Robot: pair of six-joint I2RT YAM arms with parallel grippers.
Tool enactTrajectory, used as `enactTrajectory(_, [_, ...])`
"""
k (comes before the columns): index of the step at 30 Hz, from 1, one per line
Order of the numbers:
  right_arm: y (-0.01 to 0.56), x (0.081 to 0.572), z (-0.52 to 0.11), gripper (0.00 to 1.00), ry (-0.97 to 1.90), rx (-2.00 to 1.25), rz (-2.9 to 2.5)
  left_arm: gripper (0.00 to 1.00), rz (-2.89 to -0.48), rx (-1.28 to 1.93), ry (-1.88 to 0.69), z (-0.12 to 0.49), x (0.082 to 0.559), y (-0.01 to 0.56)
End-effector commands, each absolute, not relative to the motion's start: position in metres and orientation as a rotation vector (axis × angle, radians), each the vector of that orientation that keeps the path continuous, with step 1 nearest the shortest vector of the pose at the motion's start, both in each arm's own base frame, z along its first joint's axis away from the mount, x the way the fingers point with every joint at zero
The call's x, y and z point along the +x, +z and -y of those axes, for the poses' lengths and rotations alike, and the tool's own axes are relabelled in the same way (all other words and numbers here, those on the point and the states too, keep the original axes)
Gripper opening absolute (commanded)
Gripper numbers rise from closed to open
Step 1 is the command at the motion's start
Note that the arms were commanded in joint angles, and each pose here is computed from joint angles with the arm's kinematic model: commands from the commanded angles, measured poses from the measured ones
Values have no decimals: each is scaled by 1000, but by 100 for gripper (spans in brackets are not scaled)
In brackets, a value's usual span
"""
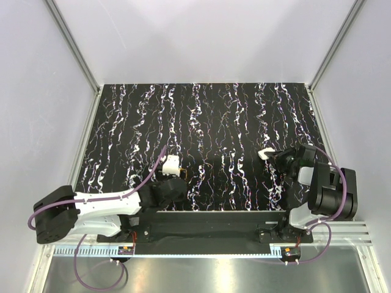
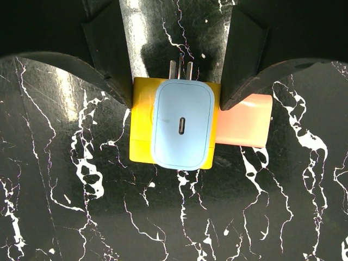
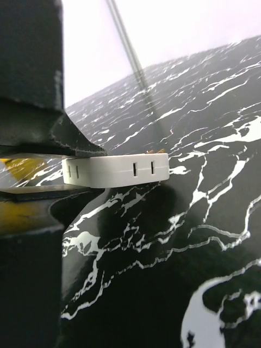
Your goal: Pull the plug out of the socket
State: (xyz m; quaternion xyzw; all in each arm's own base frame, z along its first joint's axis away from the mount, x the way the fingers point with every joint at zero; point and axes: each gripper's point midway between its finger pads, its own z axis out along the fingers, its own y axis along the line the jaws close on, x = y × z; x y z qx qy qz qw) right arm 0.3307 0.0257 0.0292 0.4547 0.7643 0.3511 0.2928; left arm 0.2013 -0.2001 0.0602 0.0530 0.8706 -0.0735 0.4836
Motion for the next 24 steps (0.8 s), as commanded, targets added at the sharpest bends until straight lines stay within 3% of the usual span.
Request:
enactTrajectory(1, [38, 350, -9, 2, 890, 1225, -1903, 0, -2098, 123, -200, 210, 206, 69])
enactTrajectory(3, [38, 349, -7, 3, 879, 1251, -1888, 0, -2097, 118, -195, 209, 206, 68])
enactTrajectory(6, [36, 347, -3, 13, 853, 1288, -1873, 0, -2096, 118, -193, 209, 206, 68])
enactTrajectory(10, [32, 343, -8, 38, 845, 1270, -1956, 0, -2102, 135, -202, 212, 206, 66])
enactTrajectory(11, [35, 345, -6, 63, 828, 1266, -1972, 0, -2098, 138, -212, 214, 206, 67])
enactTrajectory(15, [39, 328, -6, 91, 748, 1194, -2060, 0, -2091, 155, -210, 213, 206, 66])
enactTrajectory(18, [53, 315, -4, 97, 690, 1134, -2086, 0, -2090, 159, -206, 213, 206, 66])
enactTrajectory(24, [82, 288, -16, 97, 616, 991, -2153, 2, -2101, 147, -225, 216, 205, 64])
